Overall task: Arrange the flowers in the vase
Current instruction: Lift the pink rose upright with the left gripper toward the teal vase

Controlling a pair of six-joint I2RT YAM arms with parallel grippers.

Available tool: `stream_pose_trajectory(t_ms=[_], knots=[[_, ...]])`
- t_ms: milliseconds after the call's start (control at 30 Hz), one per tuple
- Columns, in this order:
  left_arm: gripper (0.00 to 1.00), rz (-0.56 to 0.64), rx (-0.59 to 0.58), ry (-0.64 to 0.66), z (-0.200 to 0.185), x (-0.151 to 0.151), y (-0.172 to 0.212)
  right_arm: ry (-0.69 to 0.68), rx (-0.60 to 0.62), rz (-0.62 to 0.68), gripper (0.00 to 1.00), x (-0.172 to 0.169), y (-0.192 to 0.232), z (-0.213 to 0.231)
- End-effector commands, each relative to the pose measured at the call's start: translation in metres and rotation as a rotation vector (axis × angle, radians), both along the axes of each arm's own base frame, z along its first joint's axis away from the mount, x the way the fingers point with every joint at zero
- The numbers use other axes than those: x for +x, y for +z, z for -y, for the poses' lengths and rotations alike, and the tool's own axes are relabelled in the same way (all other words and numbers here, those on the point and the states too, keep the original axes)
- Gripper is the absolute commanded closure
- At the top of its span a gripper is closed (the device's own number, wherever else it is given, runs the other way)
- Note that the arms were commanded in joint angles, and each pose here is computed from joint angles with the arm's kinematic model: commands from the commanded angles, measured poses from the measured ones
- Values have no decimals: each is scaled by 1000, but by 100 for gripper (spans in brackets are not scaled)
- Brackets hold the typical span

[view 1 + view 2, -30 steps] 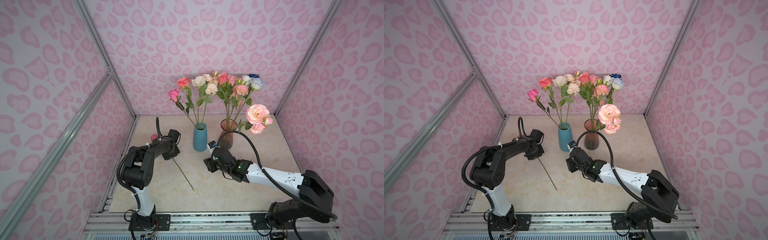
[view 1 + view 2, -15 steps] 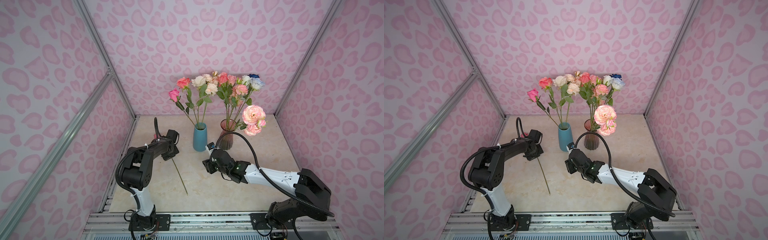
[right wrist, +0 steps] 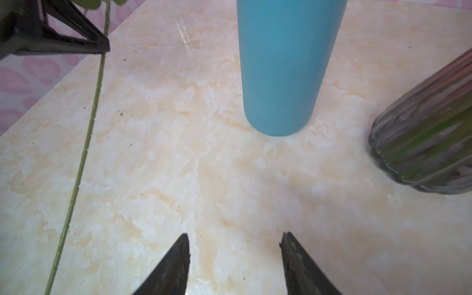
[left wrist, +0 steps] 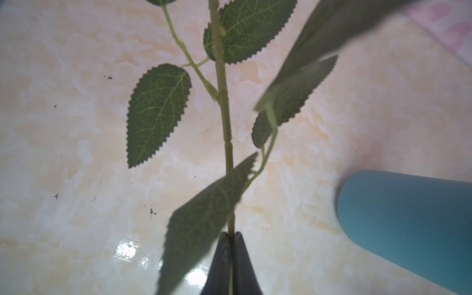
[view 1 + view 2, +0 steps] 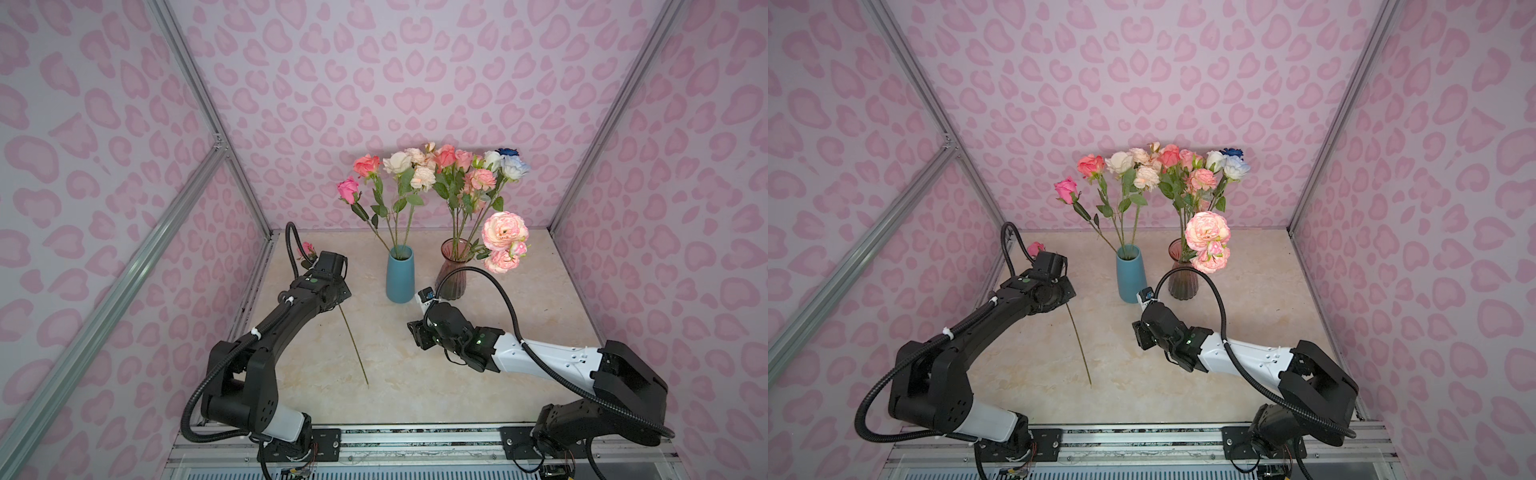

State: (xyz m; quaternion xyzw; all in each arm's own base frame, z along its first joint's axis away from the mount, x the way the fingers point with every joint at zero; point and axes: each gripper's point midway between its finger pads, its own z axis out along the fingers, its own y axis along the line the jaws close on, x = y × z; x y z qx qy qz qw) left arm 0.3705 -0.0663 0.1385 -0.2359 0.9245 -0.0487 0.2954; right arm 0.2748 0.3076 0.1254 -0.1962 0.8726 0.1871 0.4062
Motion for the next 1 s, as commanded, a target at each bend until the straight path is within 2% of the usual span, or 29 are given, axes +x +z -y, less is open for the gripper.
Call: stream_pose_trajectory(t_ms=[0,167,267,400,500,633,767,967], knots=[[97,111,14,-29,-3,-3,36,-38,25,53,42,4,6,1],[97,361,22,-63,-3,-14,104,-68,34,75,41,2,2,1],[97,559,12,-103,0,-27,150,-83,20,76,42,4,-2,2],[97,858,-10,-195,6,-55,219,-93,21,80,42,5,-3,3],[97,1012,-16,-276,15,-74,262,-99,24,80,42,6,-4,4],[97,1132,-12,-398,33,-90,304,-100,21,78,42,6,-5,4],[97,1202,-11,-508,57,-96,338,-106,23,81,42,6,-5,5],[97,1310,15,-684,115,-97,382,-122,20,99,42,8,-3,9]])
